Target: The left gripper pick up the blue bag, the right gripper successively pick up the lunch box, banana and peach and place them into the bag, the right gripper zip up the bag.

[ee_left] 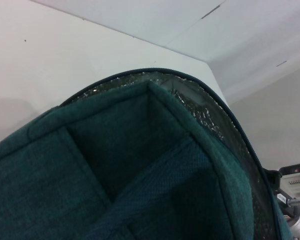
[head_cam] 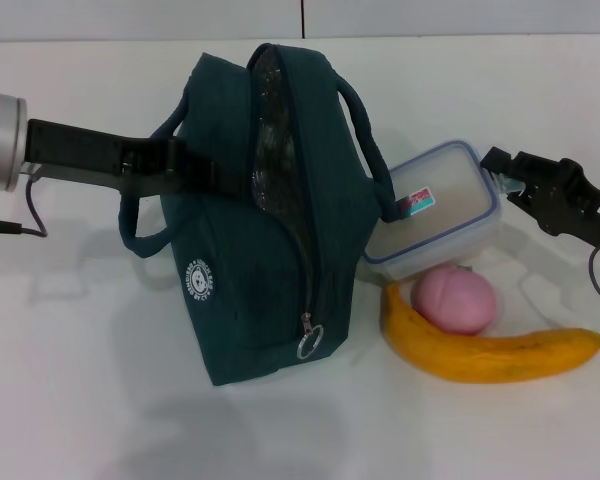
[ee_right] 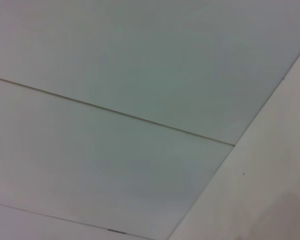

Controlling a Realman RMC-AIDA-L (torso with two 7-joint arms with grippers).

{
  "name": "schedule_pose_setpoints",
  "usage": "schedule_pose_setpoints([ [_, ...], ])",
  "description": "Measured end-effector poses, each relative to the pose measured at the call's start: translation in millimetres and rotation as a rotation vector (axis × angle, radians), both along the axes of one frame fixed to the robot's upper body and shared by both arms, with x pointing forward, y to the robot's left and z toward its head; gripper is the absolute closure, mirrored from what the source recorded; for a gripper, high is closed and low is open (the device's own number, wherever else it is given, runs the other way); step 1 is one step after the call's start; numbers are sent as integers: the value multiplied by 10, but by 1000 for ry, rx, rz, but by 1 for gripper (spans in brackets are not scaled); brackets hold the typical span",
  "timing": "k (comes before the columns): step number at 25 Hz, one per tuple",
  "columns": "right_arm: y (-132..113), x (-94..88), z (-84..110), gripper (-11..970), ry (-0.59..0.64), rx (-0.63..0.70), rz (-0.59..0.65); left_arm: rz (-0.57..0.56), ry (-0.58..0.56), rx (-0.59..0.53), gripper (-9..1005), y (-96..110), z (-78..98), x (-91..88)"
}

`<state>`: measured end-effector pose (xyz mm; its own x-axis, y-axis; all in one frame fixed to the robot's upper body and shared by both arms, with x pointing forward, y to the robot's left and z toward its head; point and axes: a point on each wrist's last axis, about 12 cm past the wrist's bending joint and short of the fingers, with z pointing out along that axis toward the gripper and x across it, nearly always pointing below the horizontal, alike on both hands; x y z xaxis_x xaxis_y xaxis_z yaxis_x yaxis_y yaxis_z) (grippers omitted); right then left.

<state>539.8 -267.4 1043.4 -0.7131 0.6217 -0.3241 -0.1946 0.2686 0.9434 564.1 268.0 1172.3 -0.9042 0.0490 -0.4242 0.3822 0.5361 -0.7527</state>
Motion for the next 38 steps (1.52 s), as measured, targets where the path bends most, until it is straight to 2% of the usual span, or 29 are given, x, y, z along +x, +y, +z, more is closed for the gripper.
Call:
schedule_pose_setpoints([
  [14, -21, -47, -7, 786, -3, 20, -7, 0, -8, -7, 965, 13, 16, -16],
  [25, -201, -155, -48, 816, -6, 71, -120, -13, -17, -19, 965, 0, 21, -35],
  [38, -409, -180, 69, 850, -80, 129, -197, -37, -30, -38, 964, -47, 47, -47],
])
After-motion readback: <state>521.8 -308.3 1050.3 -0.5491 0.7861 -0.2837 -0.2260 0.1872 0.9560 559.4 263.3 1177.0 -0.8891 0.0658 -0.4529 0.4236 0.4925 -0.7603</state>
